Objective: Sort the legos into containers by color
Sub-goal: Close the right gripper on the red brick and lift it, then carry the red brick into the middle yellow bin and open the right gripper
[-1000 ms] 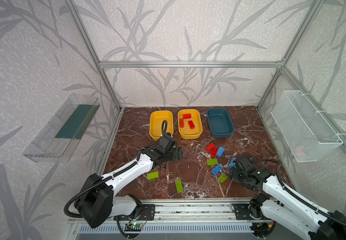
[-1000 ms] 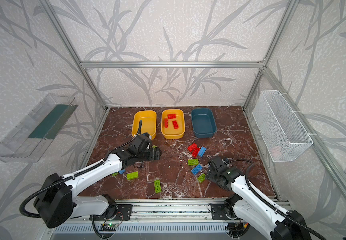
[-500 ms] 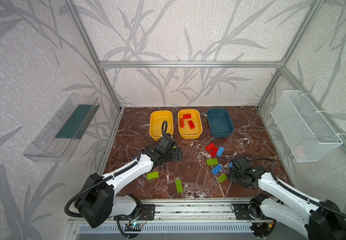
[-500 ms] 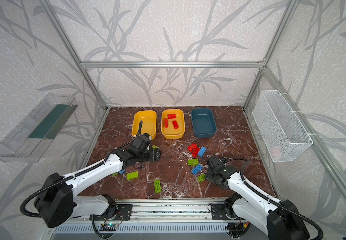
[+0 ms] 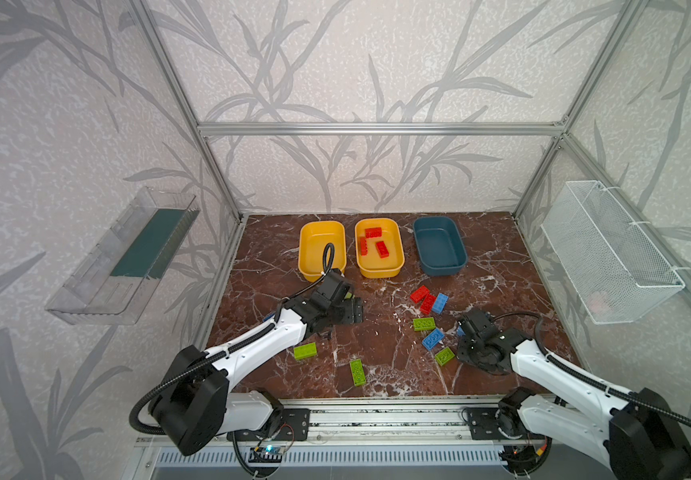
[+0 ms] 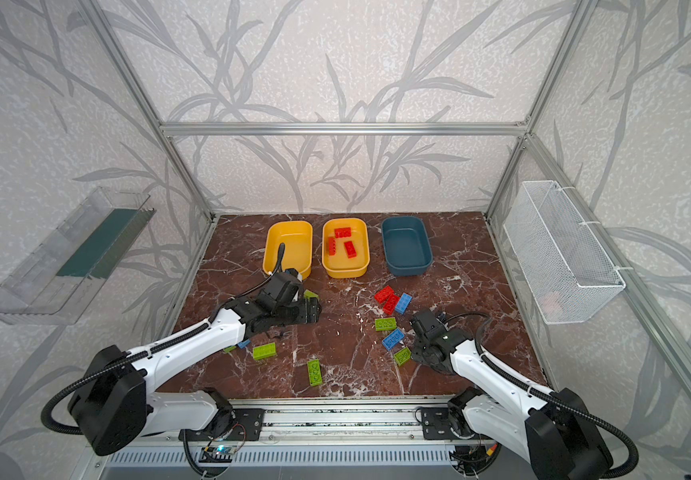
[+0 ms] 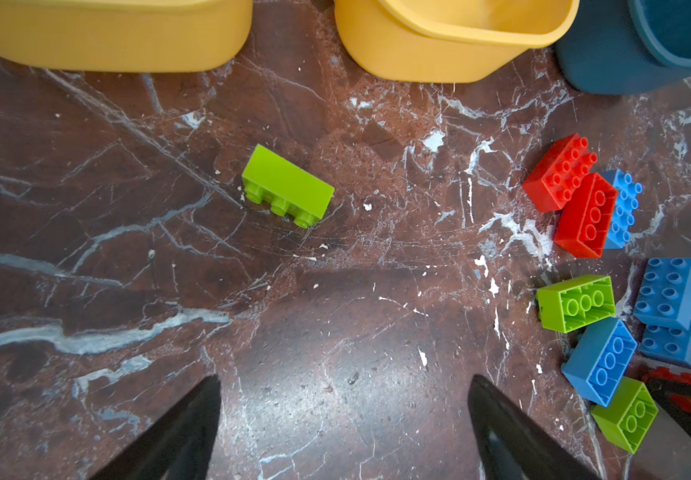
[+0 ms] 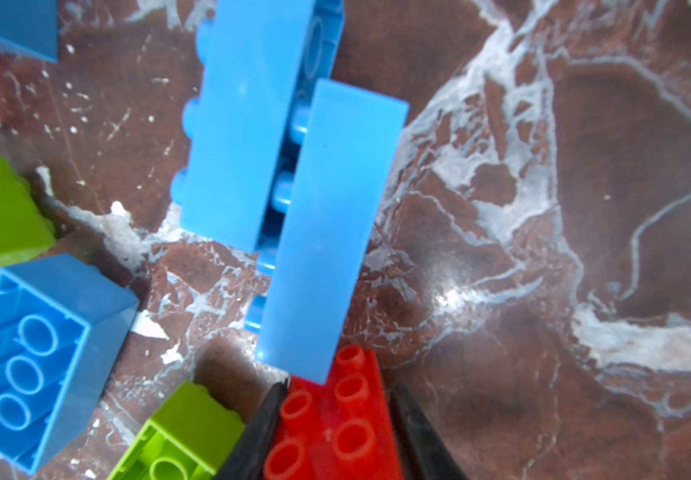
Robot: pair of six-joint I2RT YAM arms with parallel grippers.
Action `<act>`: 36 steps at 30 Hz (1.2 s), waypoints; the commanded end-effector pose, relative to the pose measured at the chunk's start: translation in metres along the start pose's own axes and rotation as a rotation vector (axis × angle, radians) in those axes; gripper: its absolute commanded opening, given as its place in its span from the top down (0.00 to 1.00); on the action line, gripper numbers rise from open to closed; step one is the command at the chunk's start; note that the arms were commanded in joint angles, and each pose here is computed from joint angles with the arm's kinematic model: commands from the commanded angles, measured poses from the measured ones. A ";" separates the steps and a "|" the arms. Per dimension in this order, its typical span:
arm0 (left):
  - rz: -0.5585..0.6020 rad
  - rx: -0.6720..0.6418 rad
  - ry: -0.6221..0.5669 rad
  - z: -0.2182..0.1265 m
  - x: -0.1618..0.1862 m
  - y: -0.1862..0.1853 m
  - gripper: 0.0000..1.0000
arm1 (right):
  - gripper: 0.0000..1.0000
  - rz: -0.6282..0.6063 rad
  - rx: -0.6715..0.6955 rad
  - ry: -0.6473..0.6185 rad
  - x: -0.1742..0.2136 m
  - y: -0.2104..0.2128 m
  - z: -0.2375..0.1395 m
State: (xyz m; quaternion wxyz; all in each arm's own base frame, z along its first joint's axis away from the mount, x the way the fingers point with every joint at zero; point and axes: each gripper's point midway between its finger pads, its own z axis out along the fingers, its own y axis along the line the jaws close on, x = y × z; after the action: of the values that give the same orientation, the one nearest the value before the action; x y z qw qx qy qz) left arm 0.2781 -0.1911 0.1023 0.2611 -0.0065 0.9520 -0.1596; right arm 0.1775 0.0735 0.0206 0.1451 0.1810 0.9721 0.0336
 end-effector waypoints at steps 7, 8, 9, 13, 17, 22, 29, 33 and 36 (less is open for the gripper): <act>-0.003 -0.034 -0.013 -0.003 0.001 0.008 0.07 | 0.68 -0.090 0.014 -0.039 -0.019 0.011 -0.011; -0.005 -0.035 -0.013 -0.004 0.001 0.008 0.07 | 0.69 -0.096 0.014 -0.041 -0.020 0.012 -0.012; -0.004 -0.034 -0.016 -0.004 0.000 0.008 0.08 | 0.69 -0.102 0.015 -0.041 -0.022 0.013 -0.014; -0.008 -0.040 -0.024 -0.007 -0.001 0.009 0.08 | 0.69 -0.145 -0.014 -0.068 -0.033 0.027 -0.030; -0.008 -0.051 -0.029 -0.007 -0.002 0.011 0.07 | 0.70 -0.200 -0.066 -0.113 -0.055 0.056 -0.053; -0.014 -0.069 -0.038 -0.008 -0.004 0.013 0.04 | 0.69 -0.295 -0.151 -0.147 -0.084 0.113 -0.069; -0.007 -0.079 -0.078 -0.019 -0.016 0.013 0.01 | 0.71 -0.456 -0.253 -0.168 -0.127 0.222 -0.068; 0.012 -0.060 -0.097 -0.023 -0.022 0.008 0.01 | 0.71 -0.522 -0.273 -0.166 -0.151 0.270 -0.048; 0.025 -0.027 -0.111 -0.025 -0.027 0.001 0.01 | 0.71 -0.568 -0.267 -0.187 -0.169 0.298 -0.031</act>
State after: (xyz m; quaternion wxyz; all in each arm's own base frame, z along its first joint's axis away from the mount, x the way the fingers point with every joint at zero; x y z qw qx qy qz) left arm 0.2809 -0.1766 0.1143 0.2877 -0.0159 0.9485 -0.1319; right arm 0.4042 0.2767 0.1315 0.2529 -0.0778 0.9584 0.1068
